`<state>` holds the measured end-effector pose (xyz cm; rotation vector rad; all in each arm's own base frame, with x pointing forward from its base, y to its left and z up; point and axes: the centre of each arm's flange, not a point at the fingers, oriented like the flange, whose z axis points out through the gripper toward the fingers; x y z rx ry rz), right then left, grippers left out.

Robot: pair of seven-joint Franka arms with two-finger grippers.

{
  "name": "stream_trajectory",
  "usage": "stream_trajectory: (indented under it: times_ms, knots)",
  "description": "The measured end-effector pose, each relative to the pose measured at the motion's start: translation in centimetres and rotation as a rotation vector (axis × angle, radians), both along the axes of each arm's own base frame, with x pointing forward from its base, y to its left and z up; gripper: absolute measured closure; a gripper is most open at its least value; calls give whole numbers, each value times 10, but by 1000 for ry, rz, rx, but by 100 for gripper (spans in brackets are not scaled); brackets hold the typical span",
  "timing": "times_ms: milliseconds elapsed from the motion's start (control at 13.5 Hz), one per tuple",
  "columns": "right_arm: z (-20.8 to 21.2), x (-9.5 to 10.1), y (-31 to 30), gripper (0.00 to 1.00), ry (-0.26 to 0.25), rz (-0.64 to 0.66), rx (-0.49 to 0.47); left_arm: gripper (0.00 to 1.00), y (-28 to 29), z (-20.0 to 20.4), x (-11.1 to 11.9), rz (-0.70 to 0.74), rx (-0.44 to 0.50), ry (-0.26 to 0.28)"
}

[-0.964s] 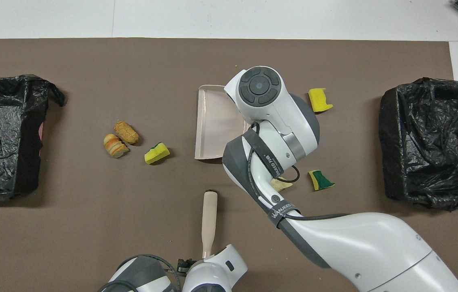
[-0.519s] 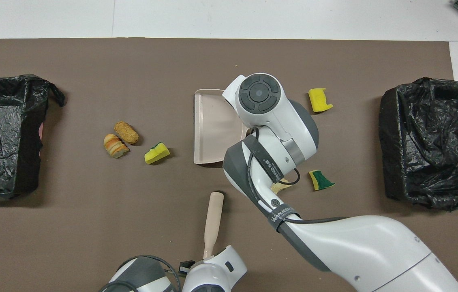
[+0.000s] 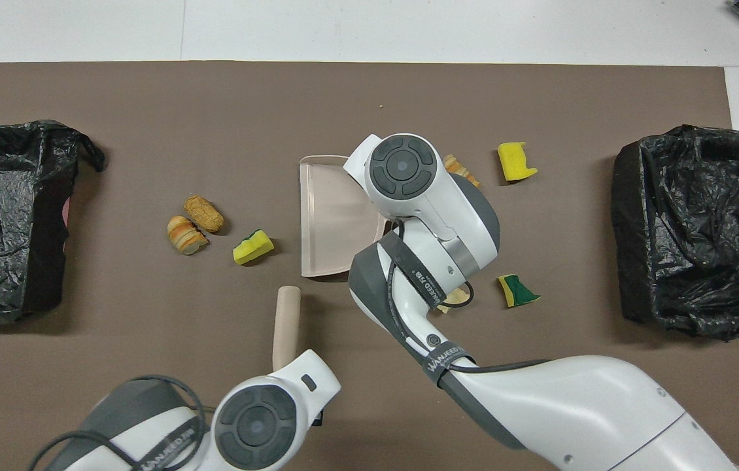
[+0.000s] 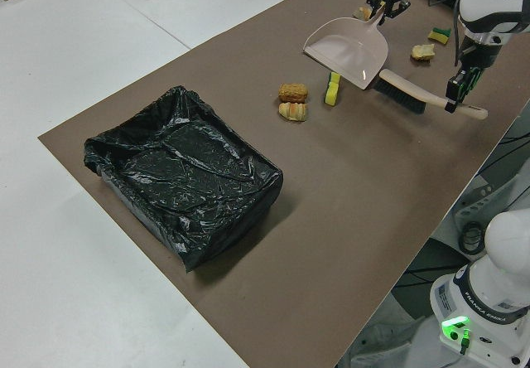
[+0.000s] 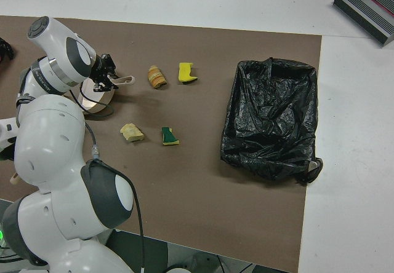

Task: Sweep and dump trash in bin
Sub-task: 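Sweep the bread and sponges into the dustpan with the left gripper's brush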

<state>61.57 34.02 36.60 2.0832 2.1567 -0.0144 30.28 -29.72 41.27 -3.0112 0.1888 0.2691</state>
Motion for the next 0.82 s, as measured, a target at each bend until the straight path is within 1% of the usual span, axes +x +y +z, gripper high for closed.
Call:
stream_trajectory:
  times_ms: [74,148,296,371,593,741,815]
  knots:
    - [0,0,1,69,1,0,2,74,22,14,11,34,-4,5]
    - [0,-1,2,69,1,3,4,74,52,30,27,96,-9,-6]
    - [0,-5,10,69,-3,12,12,74,115,47,69,231,-9,-49]
    - [0,-8,15,69,-3,12,13,74,142,50,87,260,-10,-57]
    - [-1,-14,24,69,-4,2,15,74,213,56,146,264,-19,-62]
    - [-1,-13,25,69,-9,-4,23,74,247,53,183,184,-32,-69]
    - [-1,-14,26,69,-10,-8,27,74,258,46,198,140,-39,-67]
